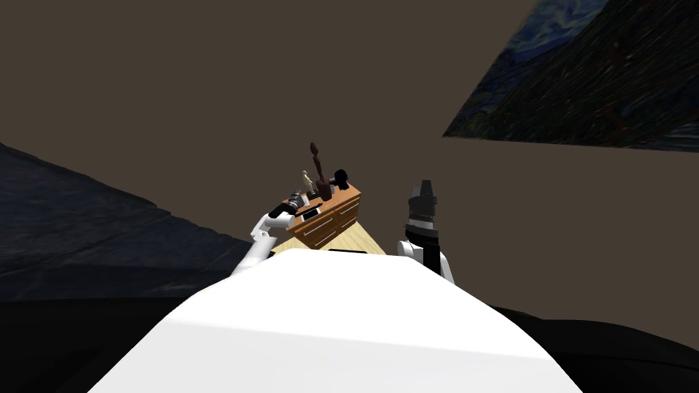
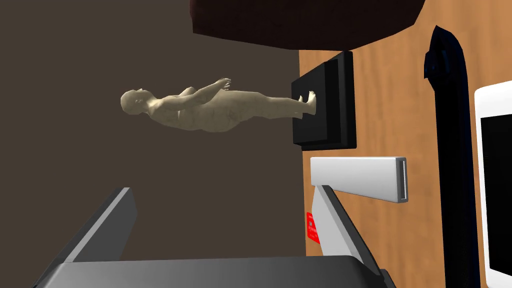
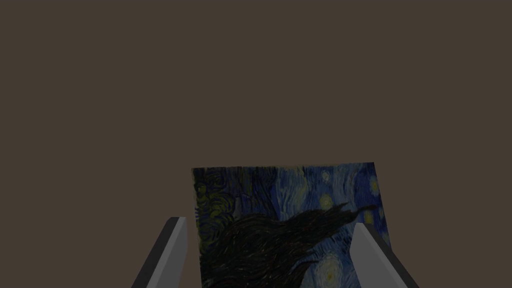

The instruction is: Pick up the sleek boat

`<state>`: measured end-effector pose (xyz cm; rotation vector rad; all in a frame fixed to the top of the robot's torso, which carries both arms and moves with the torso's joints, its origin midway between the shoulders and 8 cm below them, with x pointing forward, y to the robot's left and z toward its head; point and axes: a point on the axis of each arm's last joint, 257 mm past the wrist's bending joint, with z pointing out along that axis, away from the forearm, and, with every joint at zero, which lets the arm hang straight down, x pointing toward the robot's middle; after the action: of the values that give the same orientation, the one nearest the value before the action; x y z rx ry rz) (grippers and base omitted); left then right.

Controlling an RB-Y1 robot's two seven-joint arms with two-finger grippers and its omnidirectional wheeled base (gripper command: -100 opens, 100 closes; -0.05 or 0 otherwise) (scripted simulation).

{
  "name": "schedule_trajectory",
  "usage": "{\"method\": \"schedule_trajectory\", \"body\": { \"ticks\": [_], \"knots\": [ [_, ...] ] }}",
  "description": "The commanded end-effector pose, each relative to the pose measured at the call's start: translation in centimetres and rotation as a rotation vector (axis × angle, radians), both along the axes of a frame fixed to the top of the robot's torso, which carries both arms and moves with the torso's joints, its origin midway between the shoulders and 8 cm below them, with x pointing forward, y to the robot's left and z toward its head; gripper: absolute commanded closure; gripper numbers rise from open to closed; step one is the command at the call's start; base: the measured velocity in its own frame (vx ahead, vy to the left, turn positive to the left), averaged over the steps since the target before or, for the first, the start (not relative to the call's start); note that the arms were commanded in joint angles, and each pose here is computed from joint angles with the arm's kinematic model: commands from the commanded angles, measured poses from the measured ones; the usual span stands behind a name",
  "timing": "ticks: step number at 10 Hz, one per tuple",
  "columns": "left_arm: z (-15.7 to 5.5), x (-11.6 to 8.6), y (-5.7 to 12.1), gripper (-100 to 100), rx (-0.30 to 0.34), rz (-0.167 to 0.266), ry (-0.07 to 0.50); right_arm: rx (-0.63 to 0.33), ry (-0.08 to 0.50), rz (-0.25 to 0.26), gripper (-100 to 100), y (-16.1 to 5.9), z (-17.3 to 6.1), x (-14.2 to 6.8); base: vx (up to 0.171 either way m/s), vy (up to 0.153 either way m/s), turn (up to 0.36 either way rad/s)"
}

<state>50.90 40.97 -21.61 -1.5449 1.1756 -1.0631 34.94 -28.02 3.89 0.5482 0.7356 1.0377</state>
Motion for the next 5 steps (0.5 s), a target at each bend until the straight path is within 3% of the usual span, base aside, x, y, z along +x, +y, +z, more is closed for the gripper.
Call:
{"method": "schedule_trajectory", "body": {
  "ticks": [1, 2, 3, 5],
  "knots": [
    [-2.0, -0.3, 1.0, -100, -0.023, 0.023, 0.066, 0.0, 0.0, 0.0, 0, 0.0, 0.0, 0.0, 0.016, 0.006, -0.053],
    [-2.4, -0.4, 1.1, -100, -0.024, 0.026, 0.08, 0.0, 0.0, 0.0, 0, 0.0, 0.0, 0.0, 0.006, 0.004, 0.003],
    [-3.5, -0.2, 2.4, -100, -0.056, 0.051, 0.122, 0.0, 0.0, 0.0, 0, 0.0, 0.0, 0.0, 0.014, 0.001, -0.092],
    [-4.5, -0.7, 2.5, -100, -0.06, 0.059, 0.163, 0.0, 0.0, 0.0, 0, 0.0, 0.0, 0.0, 0.011, 0.004, -0.031]
  ]
}}
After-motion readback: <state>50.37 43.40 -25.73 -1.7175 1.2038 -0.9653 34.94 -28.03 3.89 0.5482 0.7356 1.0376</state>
